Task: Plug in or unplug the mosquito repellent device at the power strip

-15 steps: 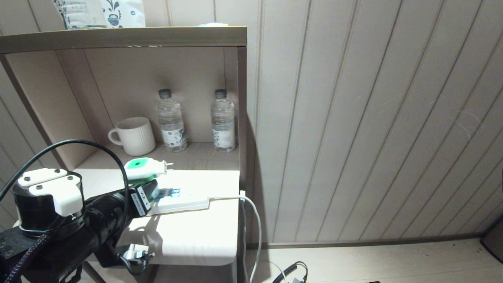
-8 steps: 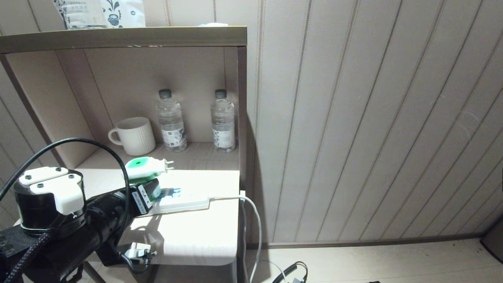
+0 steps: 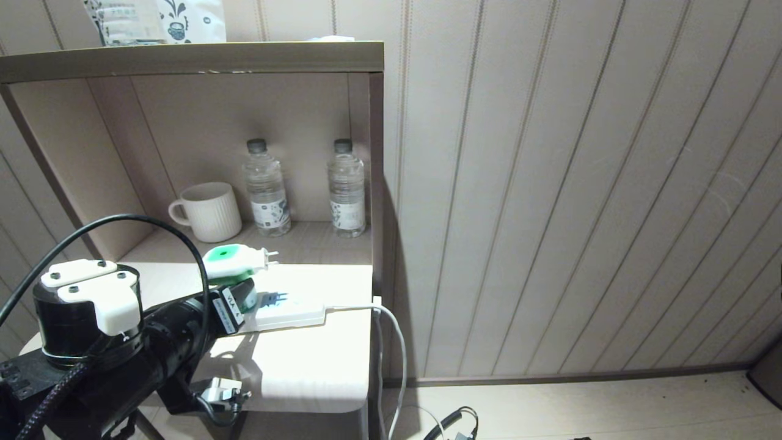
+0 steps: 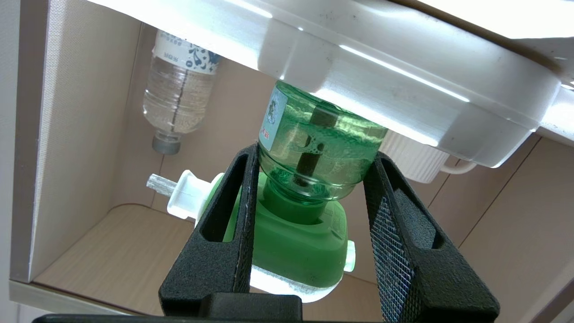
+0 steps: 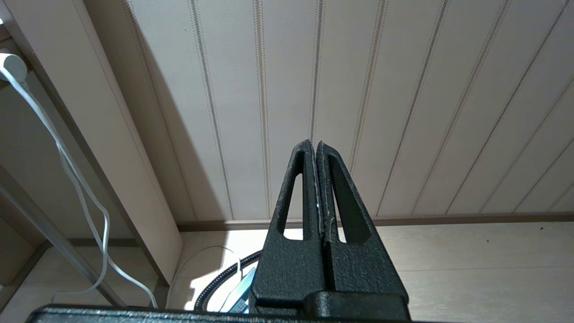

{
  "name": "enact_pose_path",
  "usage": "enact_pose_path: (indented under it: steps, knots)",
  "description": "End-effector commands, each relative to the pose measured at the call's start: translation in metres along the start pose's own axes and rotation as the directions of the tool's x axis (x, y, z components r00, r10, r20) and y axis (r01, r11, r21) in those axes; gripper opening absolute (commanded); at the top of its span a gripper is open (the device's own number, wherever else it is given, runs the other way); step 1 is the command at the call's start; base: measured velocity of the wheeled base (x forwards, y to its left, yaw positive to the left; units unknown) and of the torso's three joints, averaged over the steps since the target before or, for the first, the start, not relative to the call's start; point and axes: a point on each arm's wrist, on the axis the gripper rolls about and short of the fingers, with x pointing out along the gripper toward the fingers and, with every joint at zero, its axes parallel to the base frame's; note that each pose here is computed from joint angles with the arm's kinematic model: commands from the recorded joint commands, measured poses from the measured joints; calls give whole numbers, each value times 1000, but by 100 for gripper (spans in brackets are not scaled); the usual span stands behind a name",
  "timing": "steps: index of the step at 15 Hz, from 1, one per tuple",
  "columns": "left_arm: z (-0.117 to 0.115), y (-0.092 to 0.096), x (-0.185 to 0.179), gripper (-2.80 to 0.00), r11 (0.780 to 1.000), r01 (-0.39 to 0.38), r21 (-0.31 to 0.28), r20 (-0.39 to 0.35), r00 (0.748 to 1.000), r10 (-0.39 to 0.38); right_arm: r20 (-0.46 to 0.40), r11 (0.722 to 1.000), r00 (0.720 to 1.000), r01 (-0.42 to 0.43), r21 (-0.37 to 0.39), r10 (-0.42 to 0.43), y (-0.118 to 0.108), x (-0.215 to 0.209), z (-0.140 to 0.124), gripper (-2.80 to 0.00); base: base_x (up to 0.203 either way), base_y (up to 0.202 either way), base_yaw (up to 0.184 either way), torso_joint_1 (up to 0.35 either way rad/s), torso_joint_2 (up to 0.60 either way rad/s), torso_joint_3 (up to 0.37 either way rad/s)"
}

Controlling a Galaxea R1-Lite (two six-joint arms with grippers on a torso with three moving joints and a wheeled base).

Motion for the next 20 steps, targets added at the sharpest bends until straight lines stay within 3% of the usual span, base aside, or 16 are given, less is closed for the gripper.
enact_pose_path:
  steps: [1,20]
  knots:
    - [0,0,0,-280,1000,-1,13,-4,1000,1,0,1000,1000,0,0,0,0,0,0,-280,0,0,0,0,0,0]
    - [-1,-4,-11,-280,1000,1,10,-20,1000,-1,0,1000,1000,0,0,0,0,0,0,-280,0,0,0,0,0,0]
